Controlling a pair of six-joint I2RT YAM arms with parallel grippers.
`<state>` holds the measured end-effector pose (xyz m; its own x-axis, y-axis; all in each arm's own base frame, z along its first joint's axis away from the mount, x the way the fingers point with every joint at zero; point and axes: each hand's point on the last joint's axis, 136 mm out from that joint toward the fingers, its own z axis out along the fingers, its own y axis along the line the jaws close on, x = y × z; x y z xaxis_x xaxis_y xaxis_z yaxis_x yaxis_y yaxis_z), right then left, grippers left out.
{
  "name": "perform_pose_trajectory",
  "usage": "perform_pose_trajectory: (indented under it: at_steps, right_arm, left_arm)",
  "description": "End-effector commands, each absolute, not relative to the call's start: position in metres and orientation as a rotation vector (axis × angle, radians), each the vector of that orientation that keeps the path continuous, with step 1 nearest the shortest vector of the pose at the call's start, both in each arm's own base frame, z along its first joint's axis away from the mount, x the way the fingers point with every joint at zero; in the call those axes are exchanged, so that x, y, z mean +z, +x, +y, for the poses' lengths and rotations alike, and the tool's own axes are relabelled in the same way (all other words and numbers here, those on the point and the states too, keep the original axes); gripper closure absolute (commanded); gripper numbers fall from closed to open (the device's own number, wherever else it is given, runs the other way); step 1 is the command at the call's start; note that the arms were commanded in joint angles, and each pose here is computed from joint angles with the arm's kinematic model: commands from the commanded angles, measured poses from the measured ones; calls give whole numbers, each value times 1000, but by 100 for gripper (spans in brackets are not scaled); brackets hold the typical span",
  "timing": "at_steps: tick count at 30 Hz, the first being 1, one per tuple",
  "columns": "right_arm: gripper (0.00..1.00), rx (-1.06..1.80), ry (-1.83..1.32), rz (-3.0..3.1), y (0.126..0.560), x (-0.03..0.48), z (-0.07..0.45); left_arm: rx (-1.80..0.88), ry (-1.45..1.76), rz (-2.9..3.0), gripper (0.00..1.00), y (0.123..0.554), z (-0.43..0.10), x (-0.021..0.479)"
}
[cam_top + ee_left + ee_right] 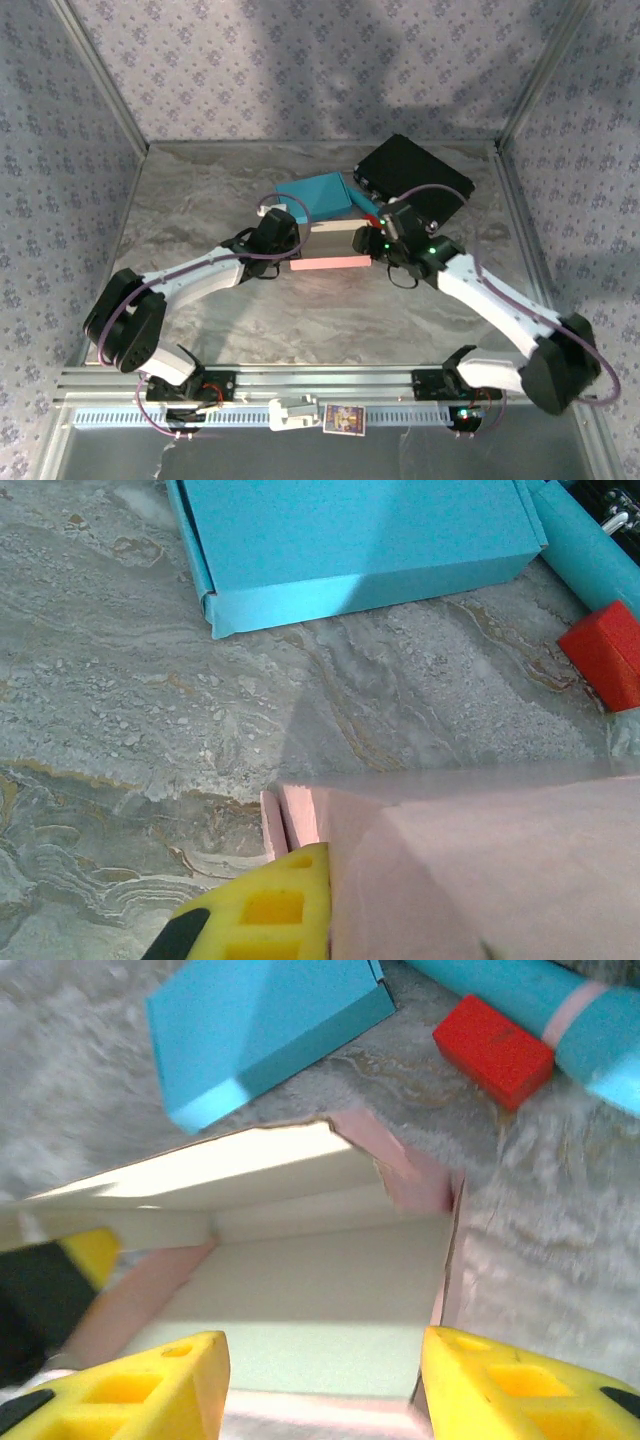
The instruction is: Fold the paper box
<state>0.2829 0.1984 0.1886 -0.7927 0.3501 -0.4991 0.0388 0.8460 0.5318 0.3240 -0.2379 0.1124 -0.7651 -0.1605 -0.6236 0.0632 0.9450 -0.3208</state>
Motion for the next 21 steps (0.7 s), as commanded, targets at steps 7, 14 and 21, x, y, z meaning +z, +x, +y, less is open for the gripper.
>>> perform_pose_trajectory:
  at_steps: [7,14,21]
  right_arm:
    - [48,1055,1277,2135,269,227,184]
    - [46,963,1658,2190,286,239,223]
    - [45,839,1842,2269,308,209,247]
  left_arm:
    - [-336,-87,2471,100,307,-232,94]
    - [-311,-106,2452,100,307,-228,97]
    - [-306,-132,2445,100,306,-227,94]
